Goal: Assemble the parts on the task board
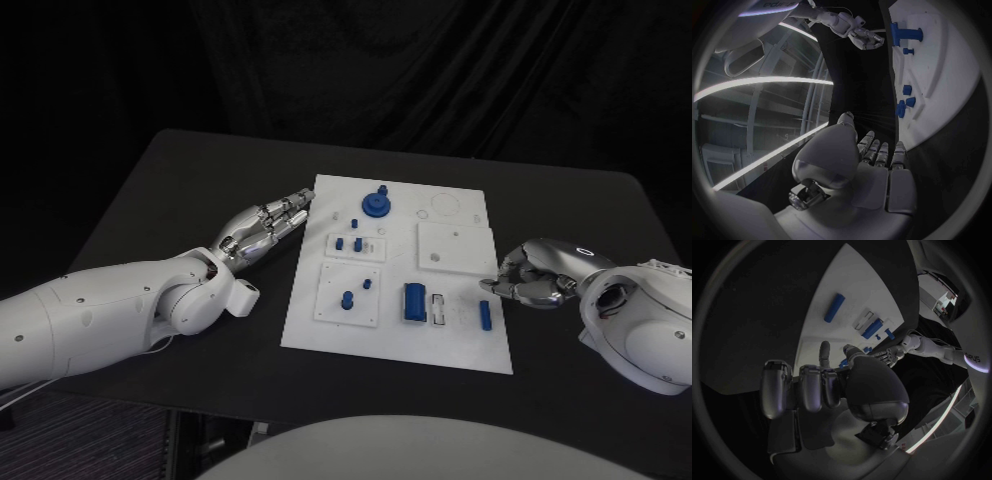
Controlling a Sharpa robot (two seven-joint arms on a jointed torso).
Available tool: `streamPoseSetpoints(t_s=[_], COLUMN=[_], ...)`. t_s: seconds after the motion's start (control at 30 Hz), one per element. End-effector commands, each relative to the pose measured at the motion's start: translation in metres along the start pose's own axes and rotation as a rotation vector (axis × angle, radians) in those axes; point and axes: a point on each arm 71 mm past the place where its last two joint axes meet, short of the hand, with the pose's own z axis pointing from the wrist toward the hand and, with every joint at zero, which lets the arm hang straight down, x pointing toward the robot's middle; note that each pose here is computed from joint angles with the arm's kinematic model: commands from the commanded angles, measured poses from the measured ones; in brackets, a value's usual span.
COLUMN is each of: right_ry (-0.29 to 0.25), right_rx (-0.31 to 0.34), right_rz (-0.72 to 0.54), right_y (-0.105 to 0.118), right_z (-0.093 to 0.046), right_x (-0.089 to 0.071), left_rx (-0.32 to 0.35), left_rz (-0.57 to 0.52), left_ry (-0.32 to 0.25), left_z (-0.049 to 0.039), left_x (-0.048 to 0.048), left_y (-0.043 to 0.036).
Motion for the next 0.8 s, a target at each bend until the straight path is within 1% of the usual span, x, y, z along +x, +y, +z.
streamPoseSetpoints(t_s=[0.03, 0.23, 0.63, 0.8], right_ry=[0.001, 0.007, 0.029, 0.035], right_rx=[0.050, 0.060, 0.041, 0.035], right_rz=[-0.077, -0.087, -0.075, -0.073], right_y=[-0.004, -0.007, -0.003, -0.002], right_z=[-0.003, -0.004, -0.004, -0.003], right_x=[0.005, 0.012, 0.028, 0.033], left_rx=[0.032, 0.031, 0.029, 0.029], left_rz=[-0.004, -0.004, -0.006, -0.006], left_ry=[0.007, 0.007, 0.008, 0.007], left_z=[0.0002, 0.0002, -0.0003, -0.0010], left_x=[0.0015, 0.0013, 0.0016, 0.0011], left_y=[-0.0016, -0.0013, -0.0009, -0.0009])
